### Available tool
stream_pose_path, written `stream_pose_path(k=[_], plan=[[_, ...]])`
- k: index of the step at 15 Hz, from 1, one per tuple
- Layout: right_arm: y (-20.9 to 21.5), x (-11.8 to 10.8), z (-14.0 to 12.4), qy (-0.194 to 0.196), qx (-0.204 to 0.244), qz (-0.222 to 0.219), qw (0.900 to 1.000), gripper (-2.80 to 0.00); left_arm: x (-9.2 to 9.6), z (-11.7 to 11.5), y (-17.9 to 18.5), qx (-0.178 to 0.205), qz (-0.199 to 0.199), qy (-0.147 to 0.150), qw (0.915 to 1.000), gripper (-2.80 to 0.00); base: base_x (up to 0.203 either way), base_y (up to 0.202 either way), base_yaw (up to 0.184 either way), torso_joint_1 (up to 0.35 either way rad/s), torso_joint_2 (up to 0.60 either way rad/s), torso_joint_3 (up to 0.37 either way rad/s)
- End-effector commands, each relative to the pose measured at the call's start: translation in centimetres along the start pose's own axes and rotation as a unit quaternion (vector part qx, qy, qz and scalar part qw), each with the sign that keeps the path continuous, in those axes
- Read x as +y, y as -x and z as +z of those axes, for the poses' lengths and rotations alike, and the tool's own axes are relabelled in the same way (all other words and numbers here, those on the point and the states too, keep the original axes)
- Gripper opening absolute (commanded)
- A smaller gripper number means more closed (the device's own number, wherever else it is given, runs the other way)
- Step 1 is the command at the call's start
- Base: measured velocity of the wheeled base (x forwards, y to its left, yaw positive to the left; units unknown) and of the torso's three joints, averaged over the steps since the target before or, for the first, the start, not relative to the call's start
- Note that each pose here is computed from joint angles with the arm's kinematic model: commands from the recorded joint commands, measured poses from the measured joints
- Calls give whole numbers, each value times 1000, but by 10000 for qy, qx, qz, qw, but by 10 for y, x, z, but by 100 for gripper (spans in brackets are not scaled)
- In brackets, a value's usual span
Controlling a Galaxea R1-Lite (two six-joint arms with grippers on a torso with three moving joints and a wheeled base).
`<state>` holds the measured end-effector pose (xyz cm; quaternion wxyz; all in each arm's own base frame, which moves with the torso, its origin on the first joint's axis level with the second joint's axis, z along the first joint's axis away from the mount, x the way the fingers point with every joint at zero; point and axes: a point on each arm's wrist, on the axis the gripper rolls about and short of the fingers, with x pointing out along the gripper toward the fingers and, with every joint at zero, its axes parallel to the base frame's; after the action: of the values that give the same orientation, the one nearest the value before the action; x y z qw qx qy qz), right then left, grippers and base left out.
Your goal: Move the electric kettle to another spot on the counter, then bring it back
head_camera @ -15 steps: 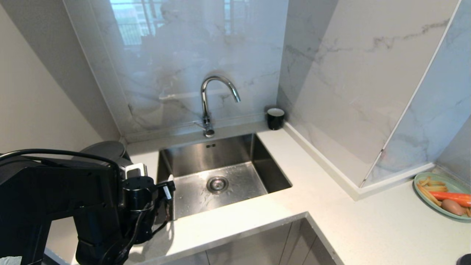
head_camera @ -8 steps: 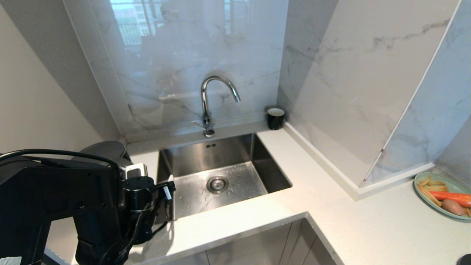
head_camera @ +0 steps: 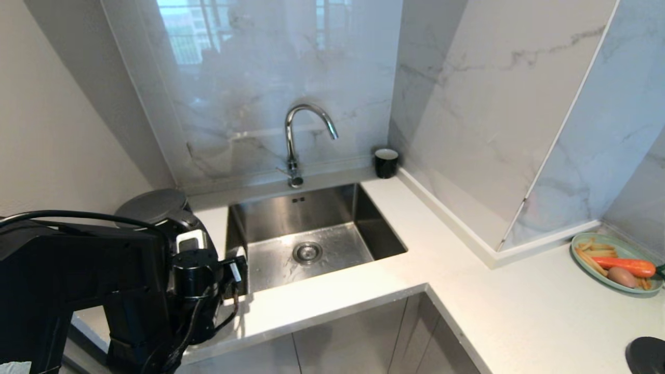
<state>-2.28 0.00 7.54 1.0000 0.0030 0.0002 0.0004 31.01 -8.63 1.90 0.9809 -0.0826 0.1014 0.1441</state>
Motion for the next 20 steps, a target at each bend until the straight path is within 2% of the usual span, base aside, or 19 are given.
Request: stream_pose_path(k=[1, 6, 9, 13, 16, 20], plan=[[0, 0, 0, -1, -2, 1, 10000, -280, 0, 0, -1, -31, 12, 29, 10000, 0, 0, 0, 0, 33, 12, -1], [0, 0, 0, -1, -2, 3, 10000, -280, 3, -2, 7, 58, 23, -40, 10000, 0, 0, 0, 0, 0, 0, 0], [0, 0, 0, -1, -2, -1, 10000, -280, 7, 0, 30, 209, -81, -129, 9997, 0, 0, 0, 0, 0, 0, 0], [0, 0, 0, -1, 1, -4, 10000, -280, 4, 17, 59, 76, -384, -80, 9992, 0, 0, 0, 0, 0, 0, 0], [0, 0, 0, -1, -1, -3, 10000, -280, 15, 10, 71, 305, -302, -224, 9988, 0, 0, 0, 0, 0, 0, 0], [0, 0, 0, 7, -2, 3, 10000, -280, 21, 18, 84, 276, -393, -112, 9988, 0, 0, 0, 0, 0, 0, 0]])
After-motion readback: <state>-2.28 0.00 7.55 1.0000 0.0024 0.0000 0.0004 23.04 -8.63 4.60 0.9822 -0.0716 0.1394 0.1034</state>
